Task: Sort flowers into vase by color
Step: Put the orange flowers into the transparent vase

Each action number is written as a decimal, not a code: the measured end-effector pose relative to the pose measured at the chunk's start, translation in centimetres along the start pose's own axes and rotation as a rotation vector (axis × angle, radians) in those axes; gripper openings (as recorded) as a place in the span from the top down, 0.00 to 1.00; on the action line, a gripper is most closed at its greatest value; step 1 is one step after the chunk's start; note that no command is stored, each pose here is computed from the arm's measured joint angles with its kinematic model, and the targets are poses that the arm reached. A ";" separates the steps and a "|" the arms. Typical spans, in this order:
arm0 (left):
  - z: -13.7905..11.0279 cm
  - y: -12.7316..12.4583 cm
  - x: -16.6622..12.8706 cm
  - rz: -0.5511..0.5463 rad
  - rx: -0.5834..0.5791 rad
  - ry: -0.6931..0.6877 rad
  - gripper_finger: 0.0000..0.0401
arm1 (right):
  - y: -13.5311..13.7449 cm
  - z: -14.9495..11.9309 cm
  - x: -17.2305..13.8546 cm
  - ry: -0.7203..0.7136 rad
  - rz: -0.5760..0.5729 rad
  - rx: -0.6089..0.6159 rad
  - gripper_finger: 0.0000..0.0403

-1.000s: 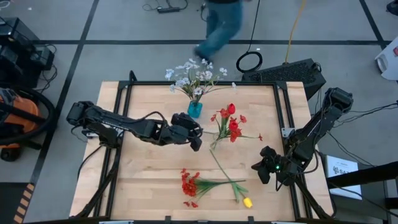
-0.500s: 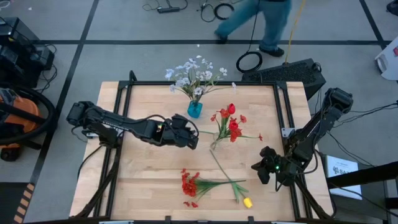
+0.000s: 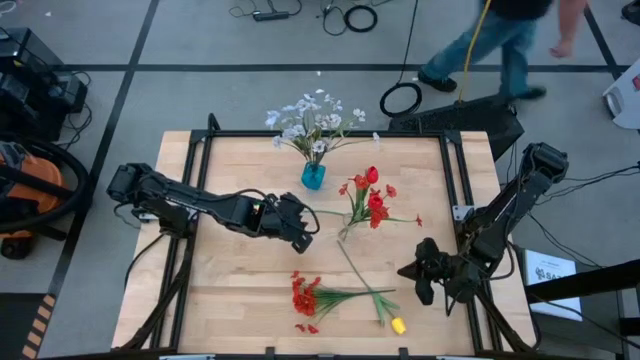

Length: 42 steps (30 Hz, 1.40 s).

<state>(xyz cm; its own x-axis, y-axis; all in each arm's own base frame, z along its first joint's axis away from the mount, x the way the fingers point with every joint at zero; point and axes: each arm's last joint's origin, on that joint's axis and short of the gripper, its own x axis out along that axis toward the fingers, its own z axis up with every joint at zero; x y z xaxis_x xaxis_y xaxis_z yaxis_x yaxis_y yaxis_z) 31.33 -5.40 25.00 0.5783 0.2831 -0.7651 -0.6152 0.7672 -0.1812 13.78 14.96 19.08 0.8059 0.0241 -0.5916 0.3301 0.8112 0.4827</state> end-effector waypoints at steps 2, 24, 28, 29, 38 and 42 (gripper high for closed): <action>-0.8 0.3 0.4 0.017 0.026 0.021 0.69 | 1.2 0.9 0.3 -0.021 -0.021 -0.048 1.00; -7.5 8.1 -3.5 -0.206 0.290 0.111 0.99 | 12.1 9.0 10.9 0.288 -0.165 -0.209 1.00; -8.4 9.7 -4.7 -0.285 0.332 0.096 0.99 | 13.1 9.3 13.7 0.383 -0.162 -0.217 1.00; -8.6 10.0 -4.8 -0.296 0.338 0.094 0.99 | 13.3 9.3 14.3 0.408 -0.156 -0.221 1.00; -9.4 11.2 -5.5 -0.352 0.326 0.086 0.99 | 13.7 9.3 17.9 0.541 -0.220 -0.229 0.90; -9.3 11.1 -5.5 -0.357 0.326 0.079 0.99 | 13.1 9.0 18.9 0.560 -0.254 -0.230 0.80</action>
<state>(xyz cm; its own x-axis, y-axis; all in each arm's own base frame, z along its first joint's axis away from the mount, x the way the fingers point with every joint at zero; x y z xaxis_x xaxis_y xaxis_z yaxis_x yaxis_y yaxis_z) 16.30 -3.80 21.42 0.6720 -0.0653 -0.7376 -0.1787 0.9523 -0.2472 37.74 20.76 20.03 0.3188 0.0658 -0.9455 0.3128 0.9344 0.1705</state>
